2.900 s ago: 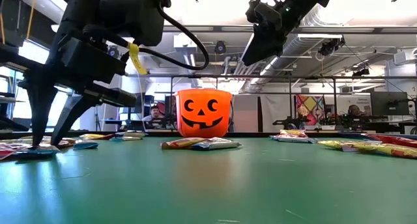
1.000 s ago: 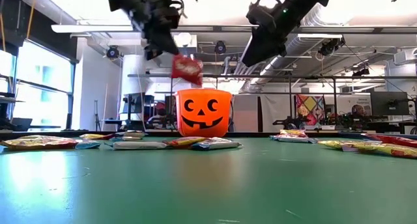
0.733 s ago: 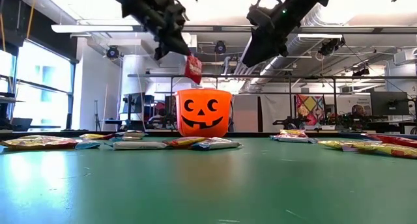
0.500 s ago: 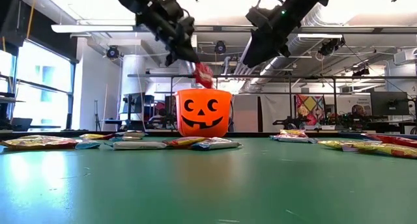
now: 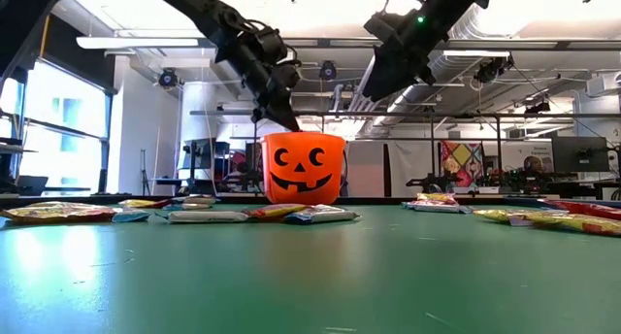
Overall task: Sort candy by brand, put in halloween buckets
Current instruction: Put the red candy into the orange bucket
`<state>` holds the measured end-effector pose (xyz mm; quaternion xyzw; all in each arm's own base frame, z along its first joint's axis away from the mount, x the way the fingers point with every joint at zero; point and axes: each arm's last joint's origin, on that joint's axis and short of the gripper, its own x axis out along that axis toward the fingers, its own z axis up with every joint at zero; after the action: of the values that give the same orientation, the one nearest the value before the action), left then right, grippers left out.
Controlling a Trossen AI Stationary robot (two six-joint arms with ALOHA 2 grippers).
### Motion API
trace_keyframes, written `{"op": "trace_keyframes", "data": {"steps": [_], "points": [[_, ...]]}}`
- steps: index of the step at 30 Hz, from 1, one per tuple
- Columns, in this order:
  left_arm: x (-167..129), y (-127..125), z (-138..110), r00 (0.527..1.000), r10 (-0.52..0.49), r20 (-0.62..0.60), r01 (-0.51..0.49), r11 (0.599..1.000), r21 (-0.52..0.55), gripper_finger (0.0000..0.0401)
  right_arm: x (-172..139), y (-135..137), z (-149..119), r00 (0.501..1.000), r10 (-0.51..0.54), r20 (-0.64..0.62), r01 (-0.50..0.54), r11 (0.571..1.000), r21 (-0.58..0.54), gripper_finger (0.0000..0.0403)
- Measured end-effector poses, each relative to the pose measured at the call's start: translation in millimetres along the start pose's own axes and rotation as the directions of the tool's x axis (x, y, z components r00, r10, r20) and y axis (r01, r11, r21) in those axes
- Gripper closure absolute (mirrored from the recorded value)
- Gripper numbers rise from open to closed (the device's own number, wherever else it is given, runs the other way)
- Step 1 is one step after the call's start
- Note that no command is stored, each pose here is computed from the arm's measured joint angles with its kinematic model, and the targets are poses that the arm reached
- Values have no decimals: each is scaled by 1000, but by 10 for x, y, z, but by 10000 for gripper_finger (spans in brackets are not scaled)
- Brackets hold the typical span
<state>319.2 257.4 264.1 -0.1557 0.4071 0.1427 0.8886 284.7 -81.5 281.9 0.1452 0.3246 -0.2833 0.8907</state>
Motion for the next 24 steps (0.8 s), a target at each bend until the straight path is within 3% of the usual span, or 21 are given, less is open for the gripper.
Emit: {"op": "trace_keyframes", "data": {"steps": [16, 24], "points": [[-92, -169, 75, 999, 32, 43, -33, 999, 42, 304, 0, 0, 1, 1000, 0, 1, 0, 1000, -3, 292], [-338, -341, 152, 990, 88, 107, -96, 992, 77, 295, 0, 0, 0, 1000, 1, 0, -1, 1000, -14, 292]]}}
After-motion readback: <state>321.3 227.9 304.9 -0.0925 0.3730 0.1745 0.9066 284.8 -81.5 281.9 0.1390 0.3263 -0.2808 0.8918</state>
